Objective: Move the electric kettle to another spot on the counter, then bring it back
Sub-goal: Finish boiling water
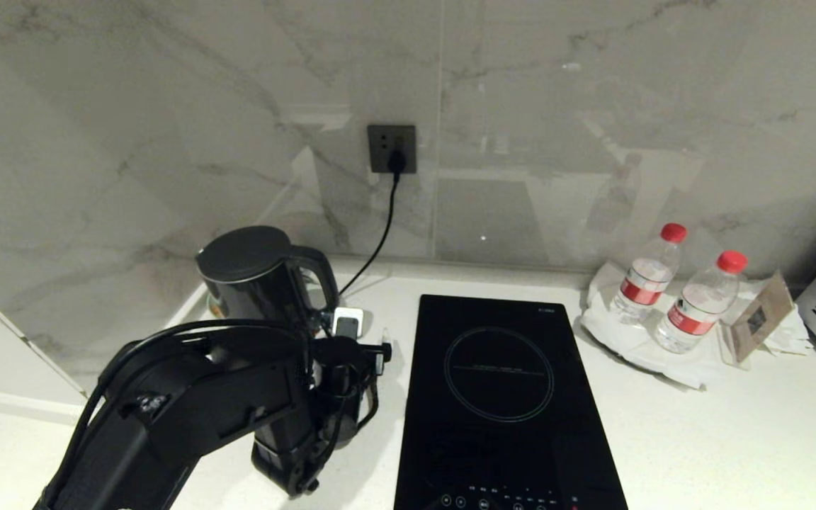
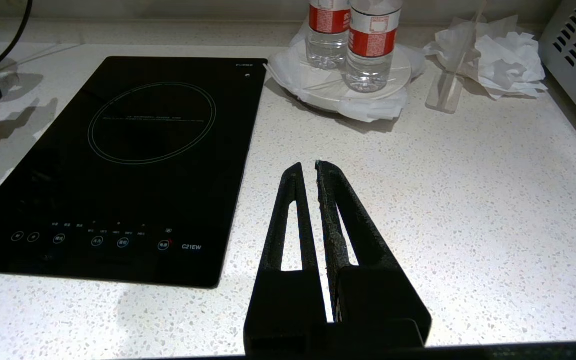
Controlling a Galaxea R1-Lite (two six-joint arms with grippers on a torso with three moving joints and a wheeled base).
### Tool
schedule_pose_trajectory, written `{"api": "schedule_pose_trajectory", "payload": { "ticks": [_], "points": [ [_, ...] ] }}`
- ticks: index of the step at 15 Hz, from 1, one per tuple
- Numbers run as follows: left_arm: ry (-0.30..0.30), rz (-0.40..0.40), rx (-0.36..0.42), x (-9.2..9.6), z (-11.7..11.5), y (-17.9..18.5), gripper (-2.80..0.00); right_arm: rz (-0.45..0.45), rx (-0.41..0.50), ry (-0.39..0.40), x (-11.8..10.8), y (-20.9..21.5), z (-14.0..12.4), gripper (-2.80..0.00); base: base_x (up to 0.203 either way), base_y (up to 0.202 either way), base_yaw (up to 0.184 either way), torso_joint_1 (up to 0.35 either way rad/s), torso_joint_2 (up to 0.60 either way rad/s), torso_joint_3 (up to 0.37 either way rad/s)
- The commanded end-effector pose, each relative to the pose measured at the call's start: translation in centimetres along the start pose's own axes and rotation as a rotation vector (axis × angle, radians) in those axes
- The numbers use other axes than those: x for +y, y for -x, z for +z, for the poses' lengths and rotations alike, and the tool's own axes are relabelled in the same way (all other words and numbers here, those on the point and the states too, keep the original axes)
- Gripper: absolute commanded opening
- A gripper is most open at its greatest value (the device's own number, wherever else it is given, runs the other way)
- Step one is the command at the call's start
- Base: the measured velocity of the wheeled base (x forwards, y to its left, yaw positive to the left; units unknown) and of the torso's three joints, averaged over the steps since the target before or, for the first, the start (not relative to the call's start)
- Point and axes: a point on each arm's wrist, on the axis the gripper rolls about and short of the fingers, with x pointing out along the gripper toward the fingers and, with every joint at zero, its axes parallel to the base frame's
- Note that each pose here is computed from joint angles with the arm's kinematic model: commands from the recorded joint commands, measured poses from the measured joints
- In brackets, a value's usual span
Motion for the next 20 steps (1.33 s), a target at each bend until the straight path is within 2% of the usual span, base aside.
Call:
{"api": "schedule_pose_trajectory", "payload": {
  "ticks": [1, 9, 15, 20],
  "points": [
    [0.004, -0.003, -0.007, 0.2, 0.7, 0.8, 0.0, 0.001, 0.0, 0.0, 0.0, 0.0, 0.0, -2.8, 0.0, 0.0, 0.0, 0.0, 0.0, 0.0],
    [-0.063, -0.02, 0.114, 1.2, -2.5, 2.9, 0.0, 0.001, 0.001, 0.0, 0.0, 0.0, 0.0, -2.8, 0.0, 0.0, 0.0, 0.0, 0.0, 0.0],
    [-0.068, -0.024, 0.12, 0.7, -3.7, 2.4, 0.0, 0.001, 0.0, 0.001, 0.0, 0.0, 0.0, -2.8, 0.0, 0.0, 0.0, 0.0, 0.0, 0.0],
    [-0.046, -0.02, 0.076, 0.0, -3.6, 0.9, 0.0, 0.001, 0.001, 0.0, 0.0, 0.0, 0.0, -2.8, 0.0, 0.0, 0.0, 0.0, 0.0, 0.0]
  ]
}}
